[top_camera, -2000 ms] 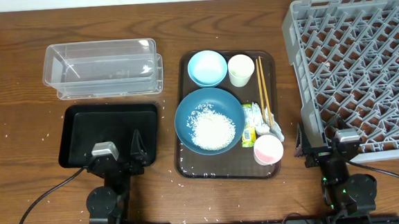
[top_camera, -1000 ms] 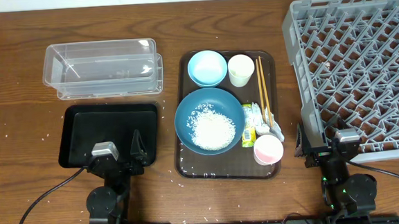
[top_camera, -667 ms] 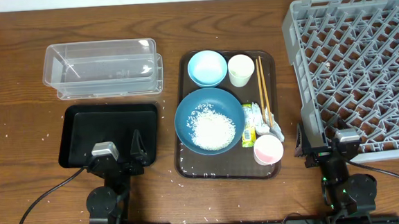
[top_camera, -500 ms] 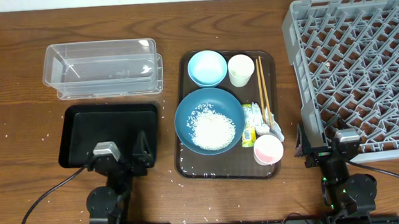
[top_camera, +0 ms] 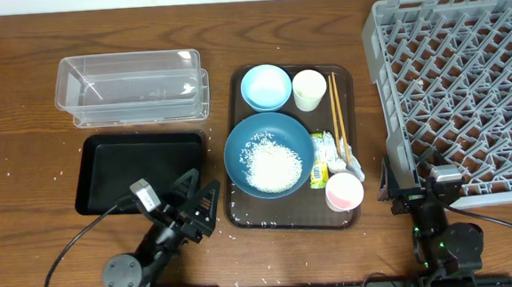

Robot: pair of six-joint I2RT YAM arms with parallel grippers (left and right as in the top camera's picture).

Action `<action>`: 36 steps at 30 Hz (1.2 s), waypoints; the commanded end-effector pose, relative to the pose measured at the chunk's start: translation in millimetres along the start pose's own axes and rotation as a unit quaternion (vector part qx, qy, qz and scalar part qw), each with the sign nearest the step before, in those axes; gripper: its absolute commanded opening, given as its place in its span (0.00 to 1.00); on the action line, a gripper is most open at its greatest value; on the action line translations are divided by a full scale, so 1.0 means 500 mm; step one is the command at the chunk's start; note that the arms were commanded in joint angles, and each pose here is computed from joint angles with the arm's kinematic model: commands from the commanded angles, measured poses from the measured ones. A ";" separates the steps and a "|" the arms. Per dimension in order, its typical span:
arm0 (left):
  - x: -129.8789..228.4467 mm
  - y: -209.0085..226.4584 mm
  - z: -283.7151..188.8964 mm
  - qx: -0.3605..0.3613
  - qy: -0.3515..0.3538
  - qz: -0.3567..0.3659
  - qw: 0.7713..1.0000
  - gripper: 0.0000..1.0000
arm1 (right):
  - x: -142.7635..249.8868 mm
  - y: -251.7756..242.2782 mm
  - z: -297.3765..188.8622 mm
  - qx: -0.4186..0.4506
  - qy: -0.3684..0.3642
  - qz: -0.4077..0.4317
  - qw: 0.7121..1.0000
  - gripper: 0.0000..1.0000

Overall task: Sort waste into correct bins and load items into the dishwasher rack
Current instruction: 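Reach the left gripper to the blue rice bowl and grasp its rim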

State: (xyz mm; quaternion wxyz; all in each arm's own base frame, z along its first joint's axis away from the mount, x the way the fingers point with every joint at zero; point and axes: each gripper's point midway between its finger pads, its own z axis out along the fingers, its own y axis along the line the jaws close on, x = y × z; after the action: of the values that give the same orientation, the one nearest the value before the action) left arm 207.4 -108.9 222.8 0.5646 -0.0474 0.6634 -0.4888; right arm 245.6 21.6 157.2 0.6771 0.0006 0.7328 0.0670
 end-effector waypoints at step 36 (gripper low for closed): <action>0.223 0.059 0.349 -0.417 0.517 0.144 0.733 0.89 | 0.004 0.000 0.000 0.000 0.003 -0.005 1.000 0.99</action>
State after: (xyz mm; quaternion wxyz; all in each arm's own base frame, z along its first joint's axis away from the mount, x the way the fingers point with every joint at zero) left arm 311.2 -265.9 150.4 0.0908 0.0919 0.9891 -0.0705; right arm 245.9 21.0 155.8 0.6751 0.0019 0.7348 0.0656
